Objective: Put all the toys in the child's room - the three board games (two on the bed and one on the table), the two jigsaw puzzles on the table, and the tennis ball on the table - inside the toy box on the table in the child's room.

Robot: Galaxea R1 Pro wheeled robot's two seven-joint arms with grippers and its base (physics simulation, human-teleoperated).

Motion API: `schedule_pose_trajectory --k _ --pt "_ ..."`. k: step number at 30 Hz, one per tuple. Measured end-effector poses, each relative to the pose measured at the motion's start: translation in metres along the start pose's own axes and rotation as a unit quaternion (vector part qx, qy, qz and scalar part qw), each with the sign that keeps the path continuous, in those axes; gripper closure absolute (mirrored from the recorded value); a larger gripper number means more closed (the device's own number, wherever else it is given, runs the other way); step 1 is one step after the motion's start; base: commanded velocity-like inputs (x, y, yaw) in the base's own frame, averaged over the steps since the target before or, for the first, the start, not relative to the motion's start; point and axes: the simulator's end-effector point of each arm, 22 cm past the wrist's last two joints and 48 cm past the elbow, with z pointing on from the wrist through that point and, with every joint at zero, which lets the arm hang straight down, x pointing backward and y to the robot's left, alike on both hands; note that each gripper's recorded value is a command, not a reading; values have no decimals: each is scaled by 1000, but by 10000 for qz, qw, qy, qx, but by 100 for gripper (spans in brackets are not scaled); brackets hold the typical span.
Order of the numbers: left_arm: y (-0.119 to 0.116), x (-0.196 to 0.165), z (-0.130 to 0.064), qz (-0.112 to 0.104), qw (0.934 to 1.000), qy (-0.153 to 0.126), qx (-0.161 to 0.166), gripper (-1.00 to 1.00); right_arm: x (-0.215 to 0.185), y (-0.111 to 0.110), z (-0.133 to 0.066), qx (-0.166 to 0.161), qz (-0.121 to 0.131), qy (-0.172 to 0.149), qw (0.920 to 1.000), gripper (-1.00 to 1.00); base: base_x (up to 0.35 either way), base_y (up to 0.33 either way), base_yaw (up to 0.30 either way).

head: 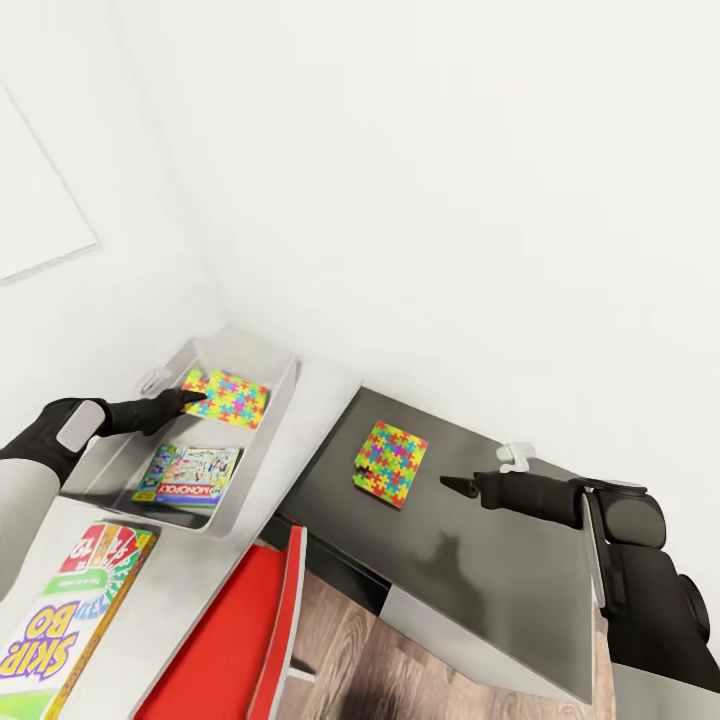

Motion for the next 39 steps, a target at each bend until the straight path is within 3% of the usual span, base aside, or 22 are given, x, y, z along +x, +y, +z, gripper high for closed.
schedule_pose_trajectory --k 26,39 --pt "3 -11 -5 -149 9998 -148 53 100 0 -2 0 10 20 -3 10000 -100 0 0 0" --pt "12 -8 0 -172 9997 -128 -89 100 5 -5 3 20 52 44 10000 -100 0 0 0"
